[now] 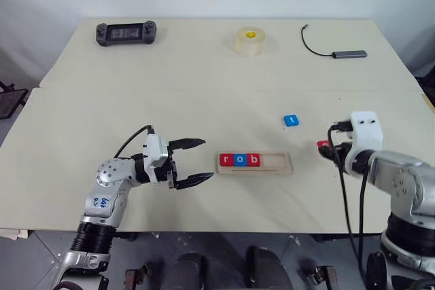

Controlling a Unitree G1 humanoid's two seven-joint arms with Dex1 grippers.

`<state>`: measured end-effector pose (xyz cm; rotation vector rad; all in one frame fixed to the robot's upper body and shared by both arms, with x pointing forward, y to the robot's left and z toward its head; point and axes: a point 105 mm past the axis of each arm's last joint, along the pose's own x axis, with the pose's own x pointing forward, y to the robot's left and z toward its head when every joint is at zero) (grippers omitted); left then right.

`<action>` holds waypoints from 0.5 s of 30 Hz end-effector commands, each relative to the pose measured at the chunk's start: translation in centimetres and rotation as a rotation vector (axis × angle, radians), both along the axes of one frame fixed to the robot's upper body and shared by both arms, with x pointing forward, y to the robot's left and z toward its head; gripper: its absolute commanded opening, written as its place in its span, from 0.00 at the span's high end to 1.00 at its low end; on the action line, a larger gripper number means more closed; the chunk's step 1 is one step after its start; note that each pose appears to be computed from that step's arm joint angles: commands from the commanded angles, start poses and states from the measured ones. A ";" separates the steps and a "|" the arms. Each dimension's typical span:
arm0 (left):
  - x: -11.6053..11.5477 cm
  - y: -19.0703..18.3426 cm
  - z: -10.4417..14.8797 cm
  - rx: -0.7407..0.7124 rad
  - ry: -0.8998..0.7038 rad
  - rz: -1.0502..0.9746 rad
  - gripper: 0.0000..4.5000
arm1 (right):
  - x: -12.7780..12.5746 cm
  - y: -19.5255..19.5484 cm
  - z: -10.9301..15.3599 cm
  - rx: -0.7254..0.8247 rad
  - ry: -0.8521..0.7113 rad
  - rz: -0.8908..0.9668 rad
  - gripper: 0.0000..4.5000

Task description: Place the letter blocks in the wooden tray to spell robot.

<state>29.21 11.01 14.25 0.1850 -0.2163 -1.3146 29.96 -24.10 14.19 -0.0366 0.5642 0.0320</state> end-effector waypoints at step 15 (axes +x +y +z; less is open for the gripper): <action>0.1 0.4 0.7 0.004 -0.047 -0.014 0.00 | -1.7 0.6 1.4 -0.091 -0.020 0.318 0.00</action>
